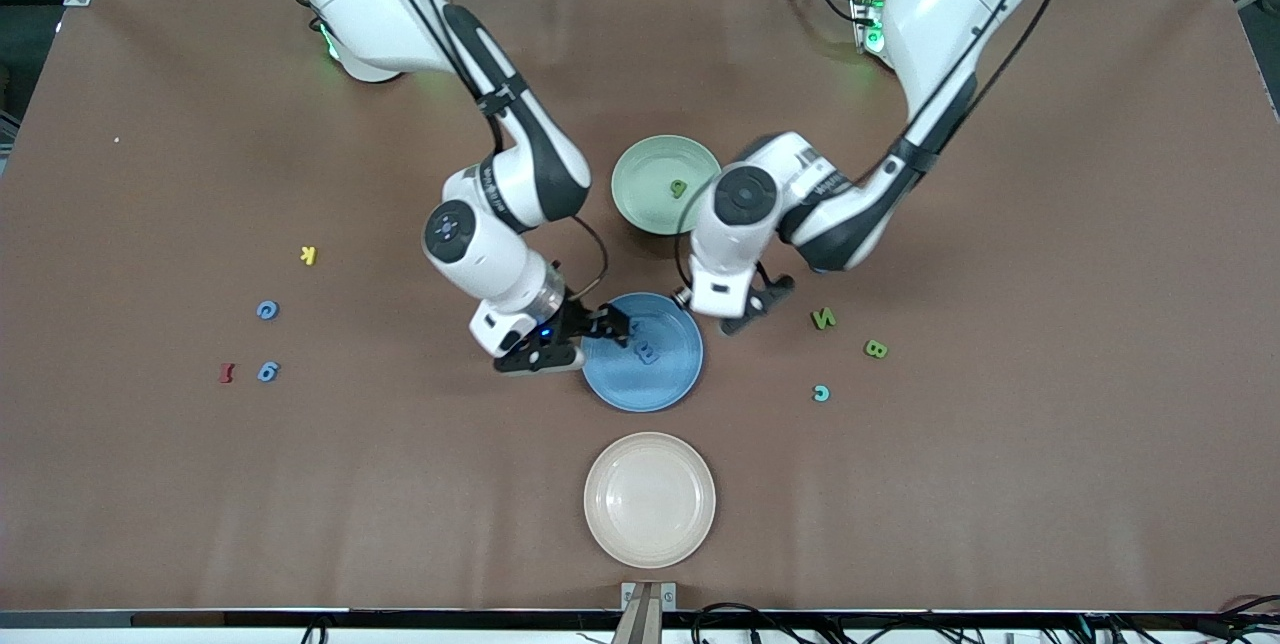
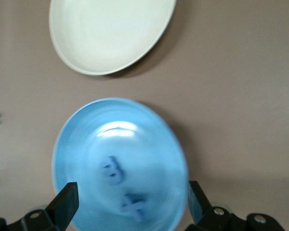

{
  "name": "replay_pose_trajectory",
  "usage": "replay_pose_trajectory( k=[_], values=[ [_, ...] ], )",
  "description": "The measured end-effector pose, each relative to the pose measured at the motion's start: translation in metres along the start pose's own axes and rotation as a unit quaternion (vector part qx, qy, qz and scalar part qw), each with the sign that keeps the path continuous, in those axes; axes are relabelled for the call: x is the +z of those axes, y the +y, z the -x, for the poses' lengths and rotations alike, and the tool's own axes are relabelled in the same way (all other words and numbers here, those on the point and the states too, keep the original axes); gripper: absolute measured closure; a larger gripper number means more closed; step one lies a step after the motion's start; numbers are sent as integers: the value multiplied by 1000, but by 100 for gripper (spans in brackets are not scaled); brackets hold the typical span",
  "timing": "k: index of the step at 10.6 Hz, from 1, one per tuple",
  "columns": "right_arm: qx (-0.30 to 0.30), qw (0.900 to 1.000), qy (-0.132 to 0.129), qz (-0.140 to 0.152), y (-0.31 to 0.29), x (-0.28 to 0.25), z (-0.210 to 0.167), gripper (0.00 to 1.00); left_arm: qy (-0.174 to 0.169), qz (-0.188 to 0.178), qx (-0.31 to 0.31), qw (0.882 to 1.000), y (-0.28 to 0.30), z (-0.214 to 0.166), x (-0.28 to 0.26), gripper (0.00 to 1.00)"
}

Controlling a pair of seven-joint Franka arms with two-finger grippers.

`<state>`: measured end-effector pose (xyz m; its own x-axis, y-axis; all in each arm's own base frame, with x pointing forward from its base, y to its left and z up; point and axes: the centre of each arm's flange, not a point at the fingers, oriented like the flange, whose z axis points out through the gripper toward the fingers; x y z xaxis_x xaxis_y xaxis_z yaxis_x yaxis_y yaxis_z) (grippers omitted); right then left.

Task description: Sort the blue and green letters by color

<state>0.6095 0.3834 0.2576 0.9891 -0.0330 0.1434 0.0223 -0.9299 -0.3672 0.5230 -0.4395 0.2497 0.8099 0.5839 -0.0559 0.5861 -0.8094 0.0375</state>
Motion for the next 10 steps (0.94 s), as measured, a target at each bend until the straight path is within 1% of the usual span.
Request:
replay_pose_trajectory(
  k=[1,2,4,5,6,7,8,9,10],
  values=[
    [-15,1000,-5,15,20,-10,-13,0,-12,-8,2,1000,5,34,-7,73],
    [-33,999,-7,25,41,-22,-27,0,-17,-24,11,999,7,66,-11,73],
    [-59,998,-9,37,85,-43,-46,0,-18,-74,45,996,1,124,-6,73],
    [-69,997,-15,41,106,-51,-51,0,-18,-92,64,994,-3,148,1,70],
    [-79,995,-26,54,129,-60,-56,0,-18,-106,83,991,-9,171,11,67],
    [-90,992,-37,77,153,-71,-63,0,-17,-120,100,988,-17,192,20,61],
    [-90,990,-52,98,177,-81,-67,0,-17,-132,109,985,-23,203,28,48],
    [-78,988,-70,114,203,-92,-70,0,-16,-139,107,984,-27,199,33,37],
    [-59,986,-83,129,235,-105,-73,0,-15,-140,92,986,-27,175,34,22]
  ],
)
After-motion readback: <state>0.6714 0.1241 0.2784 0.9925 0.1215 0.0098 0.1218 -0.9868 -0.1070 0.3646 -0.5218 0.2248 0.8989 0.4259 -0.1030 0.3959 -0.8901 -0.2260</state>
